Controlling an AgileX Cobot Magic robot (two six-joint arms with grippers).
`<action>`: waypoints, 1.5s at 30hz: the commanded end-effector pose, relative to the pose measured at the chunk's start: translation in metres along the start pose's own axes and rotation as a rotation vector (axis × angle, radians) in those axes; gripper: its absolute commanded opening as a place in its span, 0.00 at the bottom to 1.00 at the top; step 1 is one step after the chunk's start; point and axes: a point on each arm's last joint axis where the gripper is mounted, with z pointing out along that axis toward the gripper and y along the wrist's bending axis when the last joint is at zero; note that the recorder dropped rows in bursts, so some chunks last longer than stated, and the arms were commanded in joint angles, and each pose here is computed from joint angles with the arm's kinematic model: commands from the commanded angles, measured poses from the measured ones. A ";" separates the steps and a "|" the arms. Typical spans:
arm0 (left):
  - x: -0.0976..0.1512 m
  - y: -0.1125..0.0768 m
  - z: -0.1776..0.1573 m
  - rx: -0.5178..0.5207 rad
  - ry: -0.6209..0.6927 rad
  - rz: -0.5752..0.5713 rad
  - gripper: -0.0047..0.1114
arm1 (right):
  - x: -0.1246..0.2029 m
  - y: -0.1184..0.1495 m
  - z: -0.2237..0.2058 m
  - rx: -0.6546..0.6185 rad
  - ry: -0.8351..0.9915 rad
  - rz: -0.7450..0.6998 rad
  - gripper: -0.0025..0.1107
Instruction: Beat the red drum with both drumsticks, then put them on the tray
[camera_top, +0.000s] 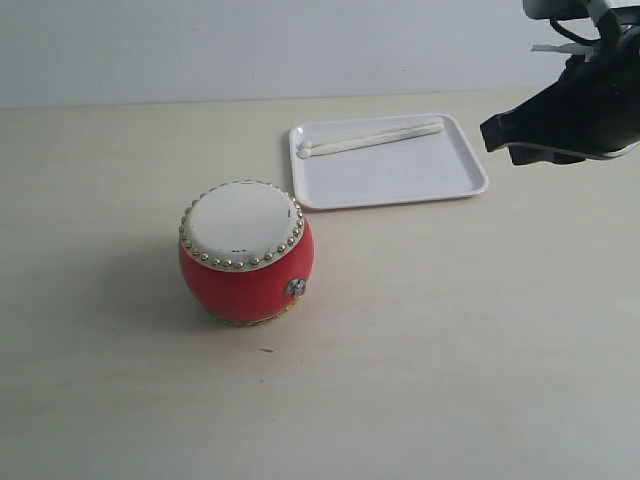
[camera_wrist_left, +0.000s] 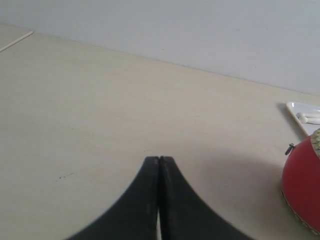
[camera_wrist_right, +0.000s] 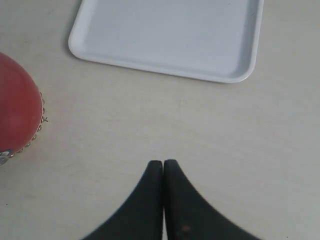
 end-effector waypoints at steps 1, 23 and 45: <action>0.001 0.000 0.000 -0.002 -0.006 -0.007 0.04 | 0.000 -0.001 -0.002 0.003 -0.015 0.000 0.02; 0.001 0.000 0.000 -0.002 -0.006 -0.007 0.04 | -0.001 -0.001 -0.010 0.018 -0.047 -0.032 0.02; 0.001 0.000 0.000 -0.002 -0.006 -0.007 0.04 | 0.145 -0.022 -0.087 0.243 -0.568 0.130 0.02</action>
